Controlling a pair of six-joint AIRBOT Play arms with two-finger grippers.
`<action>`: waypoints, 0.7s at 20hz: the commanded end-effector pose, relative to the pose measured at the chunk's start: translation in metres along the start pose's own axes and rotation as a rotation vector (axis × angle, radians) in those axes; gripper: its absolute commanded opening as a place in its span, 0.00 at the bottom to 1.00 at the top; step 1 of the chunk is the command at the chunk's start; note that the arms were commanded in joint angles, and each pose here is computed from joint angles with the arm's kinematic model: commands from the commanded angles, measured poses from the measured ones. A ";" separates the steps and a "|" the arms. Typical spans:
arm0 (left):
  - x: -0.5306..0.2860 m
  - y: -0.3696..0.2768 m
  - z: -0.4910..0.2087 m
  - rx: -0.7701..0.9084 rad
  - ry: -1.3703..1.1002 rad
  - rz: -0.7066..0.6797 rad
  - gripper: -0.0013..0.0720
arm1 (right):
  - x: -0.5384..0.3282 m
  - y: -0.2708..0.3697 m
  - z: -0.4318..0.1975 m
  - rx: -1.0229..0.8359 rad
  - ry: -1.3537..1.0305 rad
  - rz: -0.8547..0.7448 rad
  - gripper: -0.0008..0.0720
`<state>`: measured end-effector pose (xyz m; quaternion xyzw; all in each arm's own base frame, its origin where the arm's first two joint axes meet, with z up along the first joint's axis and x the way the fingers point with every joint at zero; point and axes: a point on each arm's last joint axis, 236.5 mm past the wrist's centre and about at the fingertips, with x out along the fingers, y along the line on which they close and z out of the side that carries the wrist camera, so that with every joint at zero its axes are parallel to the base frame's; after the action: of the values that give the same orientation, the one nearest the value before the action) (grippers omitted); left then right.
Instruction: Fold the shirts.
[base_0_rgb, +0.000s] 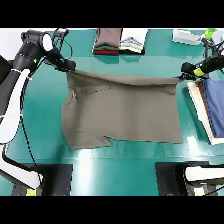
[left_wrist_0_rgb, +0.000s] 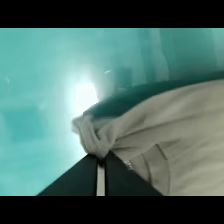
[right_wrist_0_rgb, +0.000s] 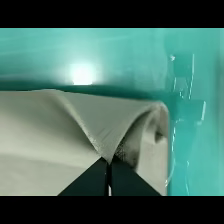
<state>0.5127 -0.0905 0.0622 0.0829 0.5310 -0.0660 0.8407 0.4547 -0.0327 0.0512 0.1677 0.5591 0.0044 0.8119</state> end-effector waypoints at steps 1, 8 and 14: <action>0.010 0.013 -0.027 -0.043 0.114 -0.053 0.05 | -0.003 -0.012 0.002 -0.019 -0.010 -0.030 0.03; 0.035 -0.003 -0.113 -0.060 0.410 -0.132 0.05 | -0.002 -0.034 -0.043 -0.089 0.145 -0.172 0.03; 0.063 -0.014 -0.151 -0.079 0.485 -0.163 0.05 | 0.036 -0.044 -0.096 -0.050 0.214 -0.165 0.04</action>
<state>0.4140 -0.0701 -0.0446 0.0318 0.7134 -0.0858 0.6948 0.3867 -0.0447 -0.0037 0.0969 0.6482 -0.0255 0.7548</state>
